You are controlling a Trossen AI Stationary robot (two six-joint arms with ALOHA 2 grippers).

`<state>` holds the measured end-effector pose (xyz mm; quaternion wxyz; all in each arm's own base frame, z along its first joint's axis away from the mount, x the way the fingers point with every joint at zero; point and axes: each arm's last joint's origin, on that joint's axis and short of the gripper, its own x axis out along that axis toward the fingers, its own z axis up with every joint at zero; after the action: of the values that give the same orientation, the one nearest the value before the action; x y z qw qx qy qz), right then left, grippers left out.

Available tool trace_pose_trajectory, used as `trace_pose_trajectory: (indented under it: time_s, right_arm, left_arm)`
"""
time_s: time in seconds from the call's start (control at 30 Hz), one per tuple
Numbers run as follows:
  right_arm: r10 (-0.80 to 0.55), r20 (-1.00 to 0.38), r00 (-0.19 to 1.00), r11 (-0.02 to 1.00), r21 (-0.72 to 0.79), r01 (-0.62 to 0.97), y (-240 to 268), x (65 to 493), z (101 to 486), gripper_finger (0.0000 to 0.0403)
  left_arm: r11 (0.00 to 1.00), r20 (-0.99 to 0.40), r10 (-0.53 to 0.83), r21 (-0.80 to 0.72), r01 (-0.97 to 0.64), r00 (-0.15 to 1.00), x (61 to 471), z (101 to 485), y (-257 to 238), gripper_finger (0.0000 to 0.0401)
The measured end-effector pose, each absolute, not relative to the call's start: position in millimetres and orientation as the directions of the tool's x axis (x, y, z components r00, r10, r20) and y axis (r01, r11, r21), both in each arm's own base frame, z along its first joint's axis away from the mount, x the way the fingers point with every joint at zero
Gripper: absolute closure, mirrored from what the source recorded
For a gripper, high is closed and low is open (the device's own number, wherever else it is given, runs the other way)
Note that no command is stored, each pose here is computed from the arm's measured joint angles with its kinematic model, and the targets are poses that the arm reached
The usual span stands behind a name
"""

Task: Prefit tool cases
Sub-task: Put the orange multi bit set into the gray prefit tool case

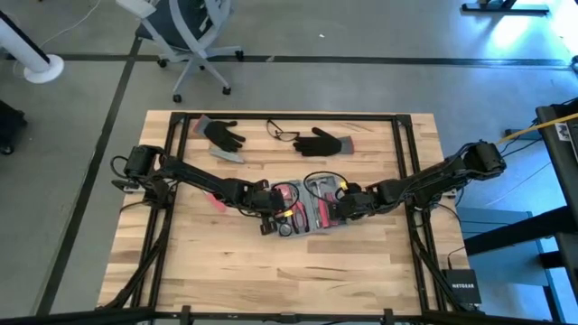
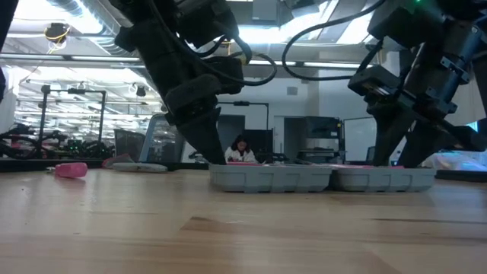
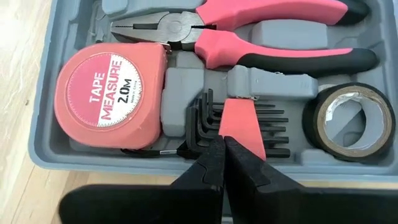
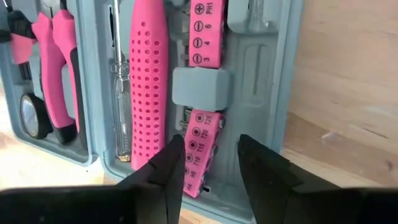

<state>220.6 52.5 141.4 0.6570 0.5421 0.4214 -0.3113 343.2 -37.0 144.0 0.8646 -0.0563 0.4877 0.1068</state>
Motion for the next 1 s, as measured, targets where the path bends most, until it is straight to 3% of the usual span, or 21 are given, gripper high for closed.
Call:
trace_pose_trajectory:
  time_s: [0.27, 0.33, 0.43, 0.5, 1.0]
  right_arm:
    - [-0.019, -0.923, 0.385, 0.303, 0.362, 0.882, 52.1, 224.2, 169.1, 0.027]
    - [-0.022, -0.926, 0.378, 0.348, 0.347, 0.871, 53.8, 229.1, 183.5, 0.0296]
    - [-0.008, -0.916, 0.401, 0.434, 0.358, 0.827, 61.9, 235.0, 198.1, 0.037]
    - [0.003, -0.913, 0.408, 0.457, 0.365, 0.811, 67.4, 238.1, 199.5, 0.0391]
    - [0.024, -0.936, 0.351, 0.432, 0.326, 0.841, 84.7, 254.0, 161.3, 0.0403]
  left_arm:
    - [0.97, -0.859, 0.131, 0.01, -0.241, 0.494, 342.2, 144.1, -36.9, 0.0401]
    - [0.97, -0.859, 0.133, 0.011, -0.242, 0.494, 342.2, 144.1, -36.8, 0.0401]
    - [0.97, -0.859, 0.133, 0.011, -0.242, 0.495, 342.2, 144.1, -36.8, 0.0401]
    - [0.97, -0.859, 0.133, 0.011, -0.242, 0.495, 342.3, 144.1, -36.8, 0.0401]
    - [0.972, -0.859, 0.13, 0.011, -0.237, 0.495, 342.1, 144.0, -37.6, 0.0401]
